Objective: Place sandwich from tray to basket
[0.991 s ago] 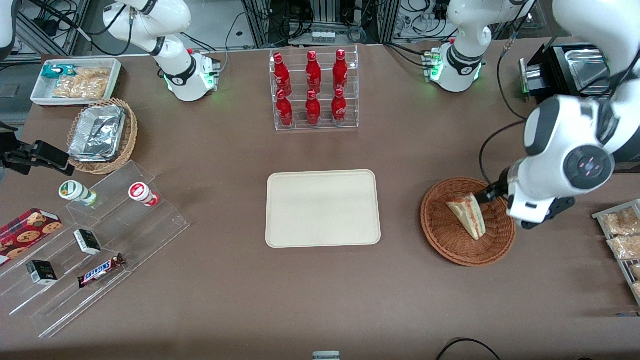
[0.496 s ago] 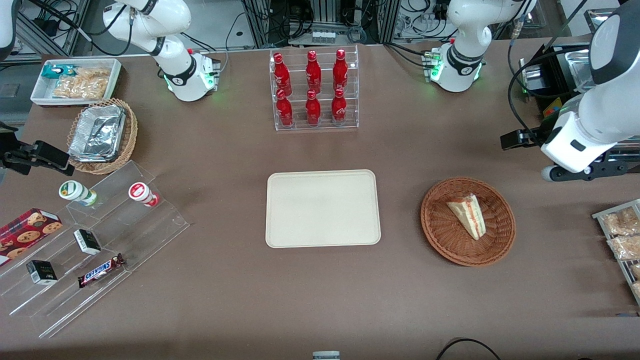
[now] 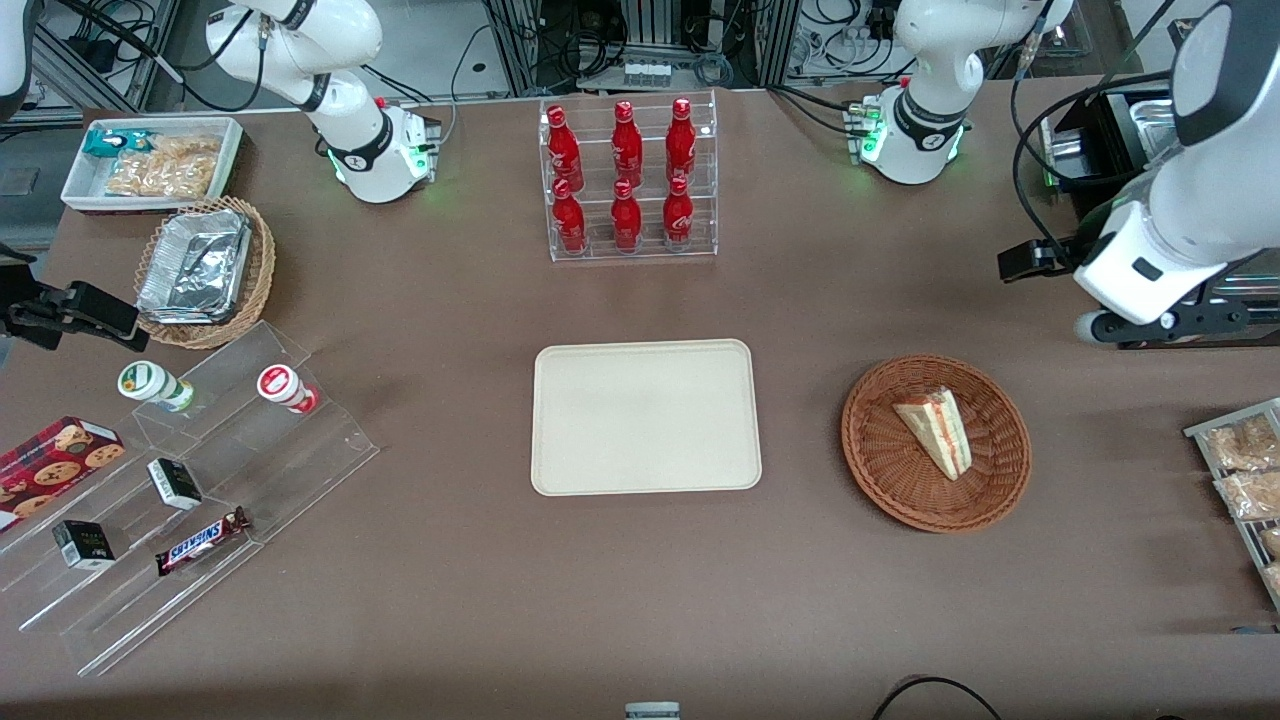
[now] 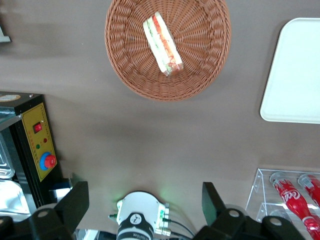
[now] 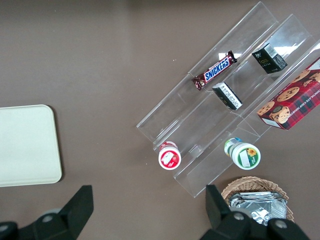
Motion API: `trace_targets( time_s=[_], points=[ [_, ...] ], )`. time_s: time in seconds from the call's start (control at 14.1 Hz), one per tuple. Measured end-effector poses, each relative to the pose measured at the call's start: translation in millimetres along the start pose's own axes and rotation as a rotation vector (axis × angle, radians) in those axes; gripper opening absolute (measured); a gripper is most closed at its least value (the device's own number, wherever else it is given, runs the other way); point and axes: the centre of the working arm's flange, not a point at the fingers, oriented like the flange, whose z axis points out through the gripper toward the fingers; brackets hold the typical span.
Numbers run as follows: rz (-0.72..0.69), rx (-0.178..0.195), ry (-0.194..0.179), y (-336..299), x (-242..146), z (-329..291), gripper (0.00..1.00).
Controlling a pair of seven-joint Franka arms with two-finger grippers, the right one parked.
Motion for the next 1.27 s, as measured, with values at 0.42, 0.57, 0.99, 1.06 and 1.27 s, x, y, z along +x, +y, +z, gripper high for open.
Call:
trace_targets(
  time_s=[0.42,0.57,0.99,1.06,1.27],
  points=[
    [-0.007,0.011,0.071,3.4,-20.8,-9.3,1.00],
    [-0.011,0.006,0.073,1.1,-16.4,-8.2,1.00],
    [-0.014,0.004,0.076,-0.6,-15.5,-9.5,1.00],
    [-0.014,0.004,0.076,-0.7,-15.5,-9.5,1.00],
    [-0.014,0.004,0.076,-0.8,-15.5,-9.5,1.00]
  ],
)
